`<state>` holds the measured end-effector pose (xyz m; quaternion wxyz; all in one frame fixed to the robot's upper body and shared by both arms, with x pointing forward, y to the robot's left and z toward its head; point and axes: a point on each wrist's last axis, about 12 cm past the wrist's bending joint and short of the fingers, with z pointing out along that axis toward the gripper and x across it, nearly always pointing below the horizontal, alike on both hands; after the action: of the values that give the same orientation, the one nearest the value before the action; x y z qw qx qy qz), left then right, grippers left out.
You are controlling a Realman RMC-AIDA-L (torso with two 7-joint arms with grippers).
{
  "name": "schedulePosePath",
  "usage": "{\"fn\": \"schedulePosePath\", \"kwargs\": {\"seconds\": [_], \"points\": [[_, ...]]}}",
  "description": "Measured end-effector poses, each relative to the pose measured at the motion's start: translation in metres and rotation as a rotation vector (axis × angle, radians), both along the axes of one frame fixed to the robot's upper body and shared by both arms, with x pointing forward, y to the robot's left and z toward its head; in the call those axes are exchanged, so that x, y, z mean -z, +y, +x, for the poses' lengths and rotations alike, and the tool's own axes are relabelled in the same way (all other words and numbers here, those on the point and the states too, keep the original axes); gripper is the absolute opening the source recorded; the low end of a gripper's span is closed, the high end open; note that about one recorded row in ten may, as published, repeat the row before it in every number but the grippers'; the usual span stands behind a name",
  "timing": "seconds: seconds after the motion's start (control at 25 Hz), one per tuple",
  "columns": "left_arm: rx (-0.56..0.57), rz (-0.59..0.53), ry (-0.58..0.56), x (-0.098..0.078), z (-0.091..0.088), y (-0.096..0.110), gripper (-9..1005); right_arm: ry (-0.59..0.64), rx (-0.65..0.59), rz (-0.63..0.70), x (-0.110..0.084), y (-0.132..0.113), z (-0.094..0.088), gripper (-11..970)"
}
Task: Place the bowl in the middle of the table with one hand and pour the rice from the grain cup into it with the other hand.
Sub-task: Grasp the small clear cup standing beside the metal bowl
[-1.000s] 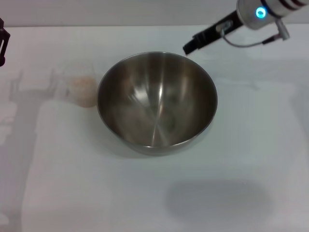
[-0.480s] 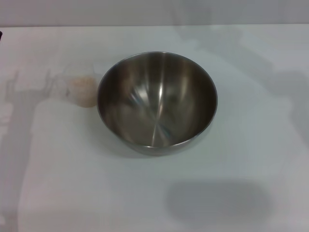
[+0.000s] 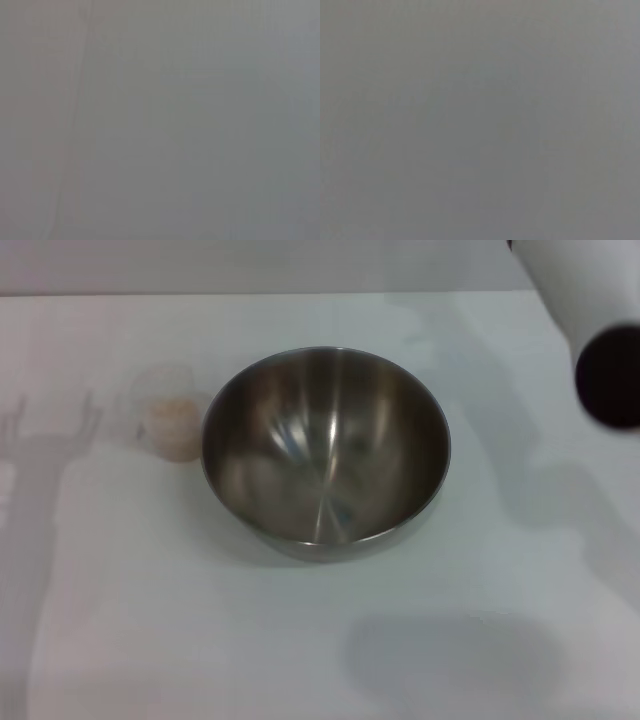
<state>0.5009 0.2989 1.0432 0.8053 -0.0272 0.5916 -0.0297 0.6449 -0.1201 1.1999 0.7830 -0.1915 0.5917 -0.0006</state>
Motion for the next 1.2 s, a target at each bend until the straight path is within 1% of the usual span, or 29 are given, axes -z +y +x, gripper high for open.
{"fn": "schedulePosePath", "kwargs": {"seconds": [0.04,0.08,0.12,0.16,0.2,0.24,0.4,0.48,0.52,0.64,0.68,0.72,0.76,0.88,0.96,1.04,1.08,1.2], "points": [[0.000,0.000,0.000,0.000,0.000,0.000,838,-0.044,0.023,0.029,0.001,-0.003,-0.005,366],[-0.001,0.001,0.010,0.003,-0.004,0.001,838,-0.115,0.051,0.083,0.009,-0.012,-0.016,366],[-0.001,0.002,0.014,0.004,-0.005,0.001,838,-0.115,0.051,0.083,0.009,-0.012,-0.016,367],[0.000,0.003,0.016,0.004,-0.006,0.001,838,-0.174,0.057,0.124,0.019,-0.024,-0.027,367],[0.003,0.005,0.020,0.005,-0.007,0.001,838,-0.174,0.057,0.124,0.019,-0.024,-0.027,367],[0.003,0.005,0.020,0.005,-0.007,0.001,838,-0.200,0.047,0.137,0.024,-0.030,-0.033,368],[0.010,0.017,0.056,0.012,-0.016,0.000,837,-0.212,-0.001,0.208,0.051,-0.060,-0.054,369],[0.010,0.017,0.056,0.012,-0.016,0.000,837,-0.215,-0.003,0.251,0.064,-0.076,-0.062,444],[0.045,0.027,0.093,0.018,-0.020,-0.005,837,-0.210,-0.004,0.268,0.072,-0.085,-0.066,481],[0.075,0.038,0.117,0.022,-0.024,-0.009,837,-0.190,-0.027,0.298,0.091,-0.105,-0.076,593],[0.092,0.045,0.130,0.025,-0.026,-0.011,837,-0.185,-0.034,0.303,0.095,-0.110,-0.079,603],[0.134,0.063,0.164,0.030,-0.031,-0.017,838,-0.186,-0.036,0.306,0.098,-0.114,-0.081,613],[0.147,0.073,0.175,0.032,-0.033,-0.019,838,-0.184,-0.031,0.304,0.099,-0.117,-0.082,623],[0.163,0.092,0.187,0.035,-0.036,-0.021,838,-0.176,-0.015,0.288,0.104,-0.123,-0.085,652],[0.187,0.140,0.202,0.038,-0.039,-0.027,838,-0.170,-0.010,0.280,0.106,-0.126,-0.086,672],[0.196,0.156,0.211,0.039,-0.040,-0.030,837,-0.168,-0.008,0.277,0.107,-0.127,-0.086,672],[0.211,0.177,0.236,0.042,-0.040,-0.034,837,-0.168,-0.008,0.276,0.107,-0.127,-0.086,672],[0.219,0.191,0.285,0.047,-0.035,-0.038,837,-0.168,-0.006,0.274,0.107,-0.127,-0.086,671]]}}
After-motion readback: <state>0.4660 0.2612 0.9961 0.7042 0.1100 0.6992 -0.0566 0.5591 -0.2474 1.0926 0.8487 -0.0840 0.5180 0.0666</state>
